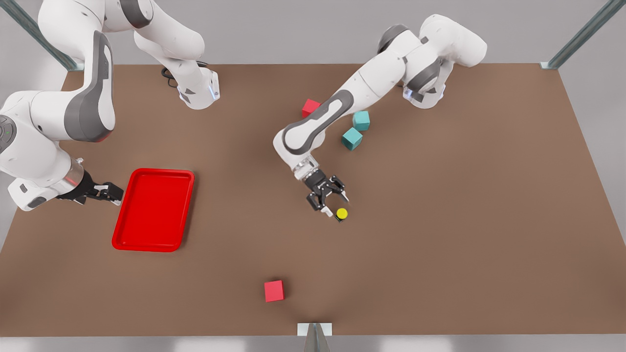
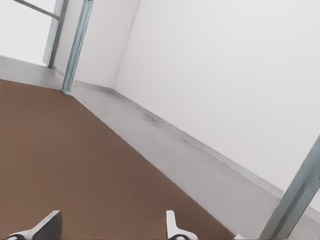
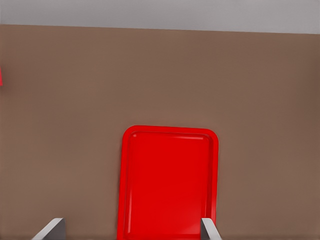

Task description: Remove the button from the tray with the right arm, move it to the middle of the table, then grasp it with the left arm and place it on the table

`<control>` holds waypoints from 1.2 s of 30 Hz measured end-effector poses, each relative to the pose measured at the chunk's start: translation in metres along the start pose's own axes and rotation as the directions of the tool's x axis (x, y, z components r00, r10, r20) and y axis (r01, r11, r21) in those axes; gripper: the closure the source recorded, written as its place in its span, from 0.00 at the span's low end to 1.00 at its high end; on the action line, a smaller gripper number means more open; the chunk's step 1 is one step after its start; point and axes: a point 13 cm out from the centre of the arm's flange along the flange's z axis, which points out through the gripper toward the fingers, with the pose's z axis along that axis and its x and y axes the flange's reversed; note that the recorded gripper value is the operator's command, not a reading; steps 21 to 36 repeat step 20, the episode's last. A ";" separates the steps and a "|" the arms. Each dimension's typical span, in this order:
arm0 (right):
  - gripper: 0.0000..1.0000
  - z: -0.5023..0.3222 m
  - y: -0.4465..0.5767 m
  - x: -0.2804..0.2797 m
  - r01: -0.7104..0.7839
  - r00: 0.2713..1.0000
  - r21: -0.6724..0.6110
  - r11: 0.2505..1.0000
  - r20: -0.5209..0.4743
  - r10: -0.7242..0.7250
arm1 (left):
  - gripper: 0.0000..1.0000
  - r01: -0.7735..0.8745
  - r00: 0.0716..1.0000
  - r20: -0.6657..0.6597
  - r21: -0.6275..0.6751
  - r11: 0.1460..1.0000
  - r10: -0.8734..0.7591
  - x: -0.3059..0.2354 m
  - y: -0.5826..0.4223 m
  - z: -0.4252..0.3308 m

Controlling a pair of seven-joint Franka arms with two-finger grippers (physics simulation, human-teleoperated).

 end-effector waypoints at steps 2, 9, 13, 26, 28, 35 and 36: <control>0.00 -0.001 0.000 0.000 0.000 1.000 0.000 1.000 0.002 0.000 | 0.00 0.081 0.985 -0.127 -0.232 0.969 -0.113 -0.098 -0.024 0.031; 0.00 -0.004 0.052 0.000 0.077 0.997 -0.013 0.997 -0.005 -0.077 | 0.00 -0.181 0.617 -0.667 -0.637 0.750 -0.417 -0.357 0.080 0.150; 0.00 -0.004 0.098 0.007 0.147 0.989 -0.015 0.989 -0.017 -0.147 | 0.00 -0.376 0.434 -0.872 -0.403 0.834 -0.226 -0.350 0.124 0.121; 0.00 0.000 0.089 0.008 0.127 0.991 -0.030 0.991 -0.030 -0.128 | 0.00 -0.470 0.199 -0.968 0.042 0.882 0.153 -0.339 0.111 0.111; 0.00 0.000 0.089 0.008 0.127 0.991 -0.030 0.991 -0.030 -0.128 | 0.00 -0.470 0.199 -0.968 0.042 0.882 0.153 -0.339 0.111 0.111; 0.00 0.000 0.089 0.008 0.127 0.991 -0.030 0.991 -0.030 -0.128 | 0.00 -0.470 0.199 -0.968 0.042 0.882 0.153 -0.339 0.111 0.111; 0.00 0.000 0.089 0.008 0.127 0.991 -0.030 0.991 -0.030 -0.128 | 0.00 -0.470 0.199 -0.968 0.042 0.882 0.153 -0.339 0.111 0.111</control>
